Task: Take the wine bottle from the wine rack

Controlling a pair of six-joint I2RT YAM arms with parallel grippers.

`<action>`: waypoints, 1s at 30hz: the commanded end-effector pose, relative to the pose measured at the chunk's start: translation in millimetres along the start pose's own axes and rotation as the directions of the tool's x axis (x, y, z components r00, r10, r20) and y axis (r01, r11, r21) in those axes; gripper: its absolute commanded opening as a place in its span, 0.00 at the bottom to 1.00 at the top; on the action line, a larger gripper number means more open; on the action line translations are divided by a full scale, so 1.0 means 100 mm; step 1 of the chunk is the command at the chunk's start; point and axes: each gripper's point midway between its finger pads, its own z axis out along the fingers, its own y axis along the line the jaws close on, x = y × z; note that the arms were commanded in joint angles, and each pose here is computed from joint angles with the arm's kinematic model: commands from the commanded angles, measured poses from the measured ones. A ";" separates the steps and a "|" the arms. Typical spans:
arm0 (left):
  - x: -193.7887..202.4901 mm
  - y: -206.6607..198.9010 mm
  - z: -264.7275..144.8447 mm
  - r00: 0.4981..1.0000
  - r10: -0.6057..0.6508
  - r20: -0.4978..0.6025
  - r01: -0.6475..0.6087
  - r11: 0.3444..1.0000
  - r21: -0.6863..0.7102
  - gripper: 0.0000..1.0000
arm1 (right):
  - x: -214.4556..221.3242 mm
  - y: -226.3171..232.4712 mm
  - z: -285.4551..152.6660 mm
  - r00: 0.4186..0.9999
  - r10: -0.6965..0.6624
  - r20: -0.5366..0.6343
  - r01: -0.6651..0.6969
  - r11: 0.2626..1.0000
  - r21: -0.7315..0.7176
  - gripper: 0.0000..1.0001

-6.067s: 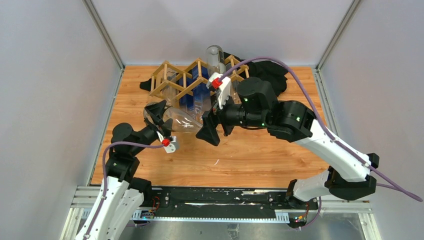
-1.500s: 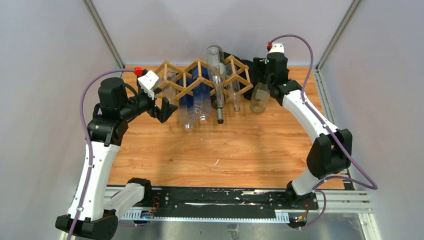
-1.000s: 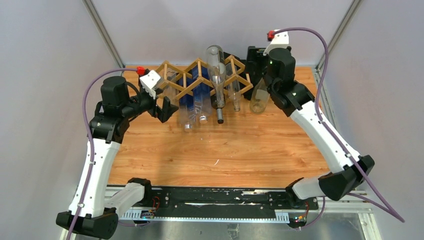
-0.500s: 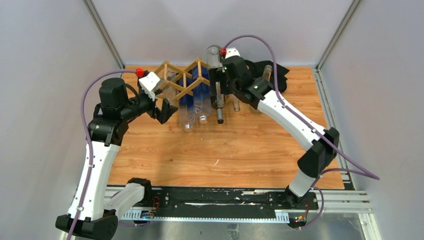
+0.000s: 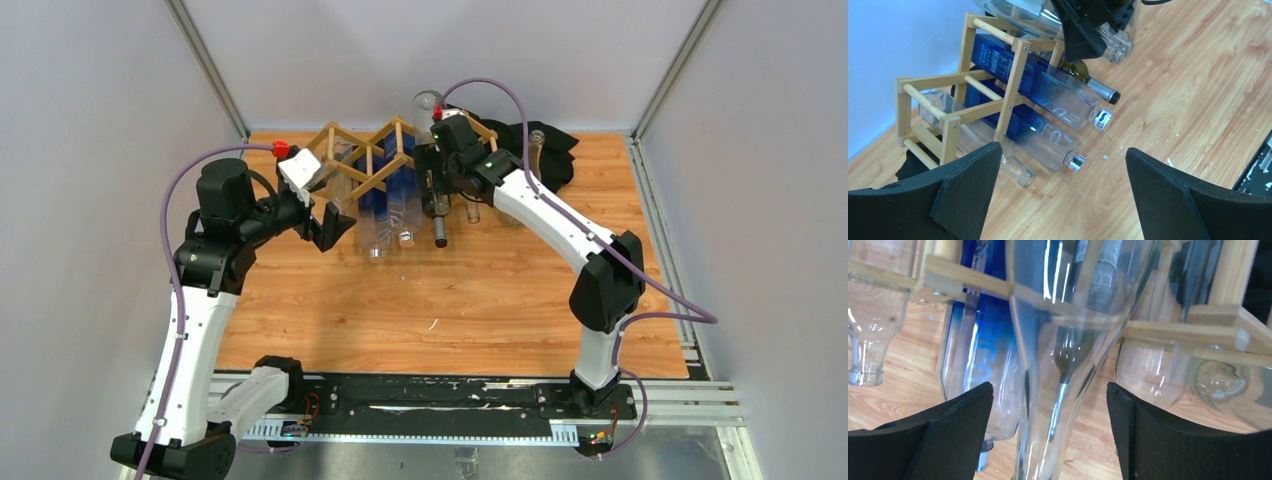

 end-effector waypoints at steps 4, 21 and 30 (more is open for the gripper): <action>0.05 -0.08 -0.04 1.000 0.010 -0.009 -0.010 0.999 0.030 1.00 | -0.06 0.03 0.20 0.999 0.044 -0.019 -0.044 0.999 -0.027 0.76; 0.09 -0.14 -0.05 0.999 0.048 -0.012 -0.047 0.997 0.064 1.00 | -0.37 0.12 -0.25 0.990 0.102 0.101 -0.087 0.986 -0.143 0.00; 0.28 -0.10 -0.06 0.981 0.187 -0.043 -0.184 0.981 0.058 1.00 | -0.63 0.45 -1.11 0.970 0.165 0.180 -0.081 0.914 -0.398 0.00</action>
